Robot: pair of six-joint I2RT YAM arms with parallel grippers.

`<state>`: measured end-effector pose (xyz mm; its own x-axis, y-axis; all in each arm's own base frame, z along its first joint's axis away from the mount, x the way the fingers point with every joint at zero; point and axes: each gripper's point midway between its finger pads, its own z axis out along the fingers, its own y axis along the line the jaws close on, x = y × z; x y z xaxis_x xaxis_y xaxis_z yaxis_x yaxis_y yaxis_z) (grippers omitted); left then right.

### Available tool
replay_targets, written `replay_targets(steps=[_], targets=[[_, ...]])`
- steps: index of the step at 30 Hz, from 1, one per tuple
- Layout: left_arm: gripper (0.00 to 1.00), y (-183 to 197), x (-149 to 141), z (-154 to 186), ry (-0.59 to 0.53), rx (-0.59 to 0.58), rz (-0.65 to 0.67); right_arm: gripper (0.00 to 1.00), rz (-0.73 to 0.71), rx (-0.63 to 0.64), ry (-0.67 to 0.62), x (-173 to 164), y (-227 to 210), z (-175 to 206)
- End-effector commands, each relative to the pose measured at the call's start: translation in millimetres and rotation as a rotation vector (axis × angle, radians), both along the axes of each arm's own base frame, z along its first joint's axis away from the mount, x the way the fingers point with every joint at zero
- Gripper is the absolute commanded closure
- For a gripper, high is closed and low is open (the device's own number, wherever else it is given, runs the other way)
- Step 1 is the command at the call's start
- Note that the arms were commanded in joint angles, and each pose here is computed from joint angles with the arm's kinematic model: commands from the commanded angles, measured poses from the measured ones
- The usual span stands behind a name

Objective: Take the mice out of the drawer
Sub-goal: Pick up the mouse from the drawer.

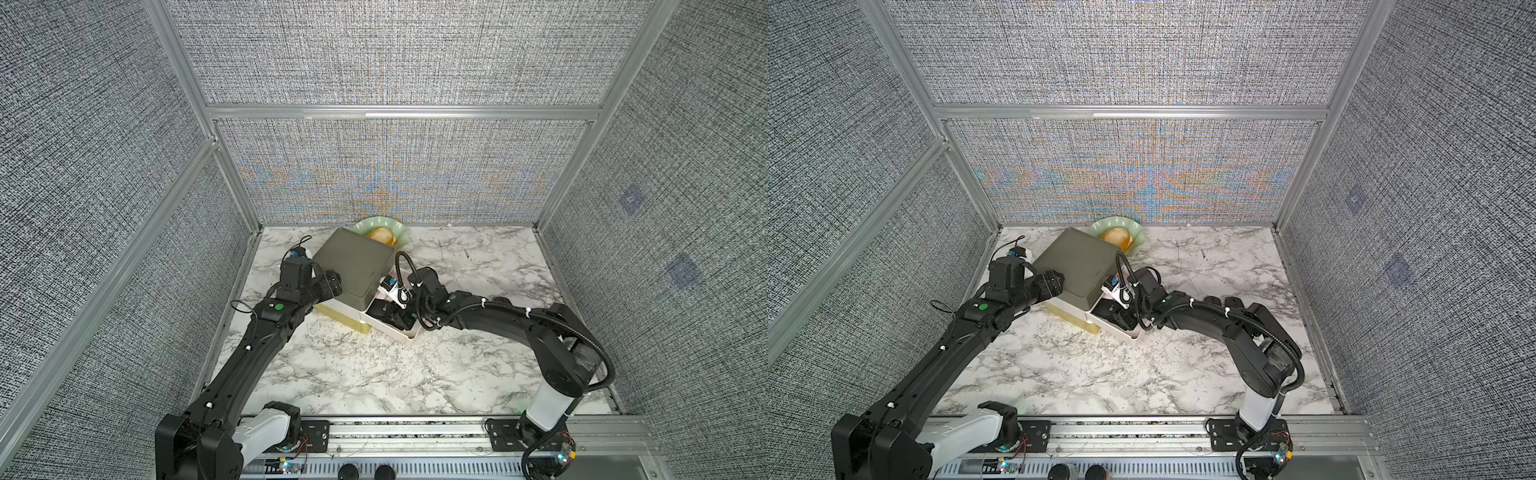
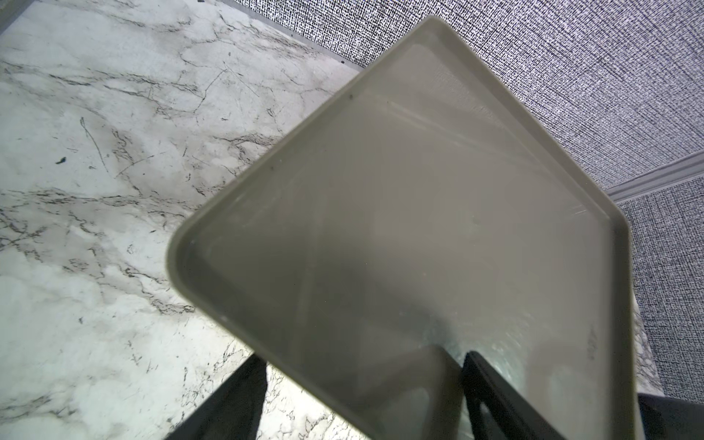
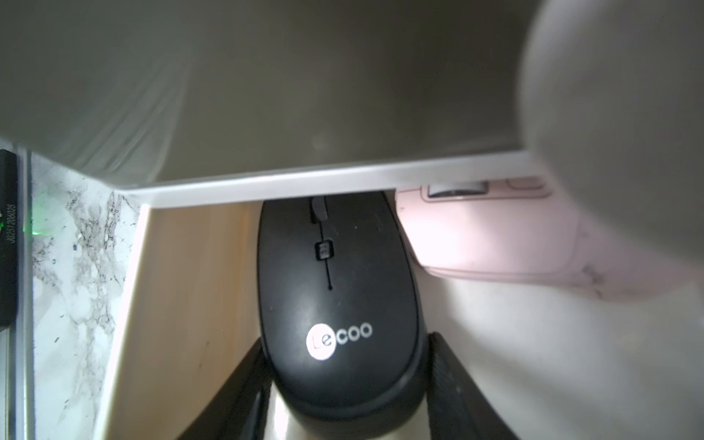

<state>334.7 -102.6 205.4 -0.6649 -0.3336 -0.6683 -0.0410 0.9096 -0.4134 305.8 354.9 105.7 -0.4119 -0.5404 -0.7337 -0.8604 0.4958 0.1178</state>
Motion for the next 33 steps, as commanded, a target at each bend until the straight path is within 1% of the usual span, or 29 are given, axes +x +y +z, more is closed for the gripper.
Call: replay_targets(steps=[1,5,8,12,16,20,26,28,30,33], targets=[[0.19,2.8,-0.6,-0.8,0.002,0.01,0.007,0.47,-0.099,-0.048,-0.019,12.9,-17.6,-2.5],[0.19,3.3,-1.2,-1.6,0.005,0.01,0.008,0.47,-0.138,-0.051,-0.012,16.2,-28.1,-1.9],[0.19,3.0,-1.3,-1.3,0.002,0.007,0.007,0.45,-0.121,-0.075,-0.001,15.3,-28.6,-5.9],[0.19,2.7,-0.8,0.2,-0.001,0.005,0.007,0.34,-0.091,-0.097,0.009,16.5,-24.6,-10.7],[0.19,1.6,-0.2,-0.2,0.002,0.002,0.001,0.28,-0.074,-0.095,0.017,19.9,-17.7,-13.1],[0.19,0.8,0.7,-0.4,0.0,-0.003,0.0,0.28,-0.025,-0.088,0.04,17.1,-9.7,-19.5],[0.19,-0.1,1.9,0.4,0.001,-0.002,-0.002,0.26,0.026,-0.064,0.036,14.3,-2.1,-16.8],[0.19,1.0,2.3,0.8,-0.002,0.0,0.002,0.27,0.023,-0.058,0.031,15.8,-2.0,-15.7],[0.19,0.5,2.3,1.2,-0.004,-0.001,0.001,0.3,0.024,-0.045,0.029,17.0,0.2,-15.2],[0.19,-0.1,2.6,0.3,-0.001,-0.004,-0.001,0.3,0.001,-0.058,0.035,23.1,0.2,-19.5]])
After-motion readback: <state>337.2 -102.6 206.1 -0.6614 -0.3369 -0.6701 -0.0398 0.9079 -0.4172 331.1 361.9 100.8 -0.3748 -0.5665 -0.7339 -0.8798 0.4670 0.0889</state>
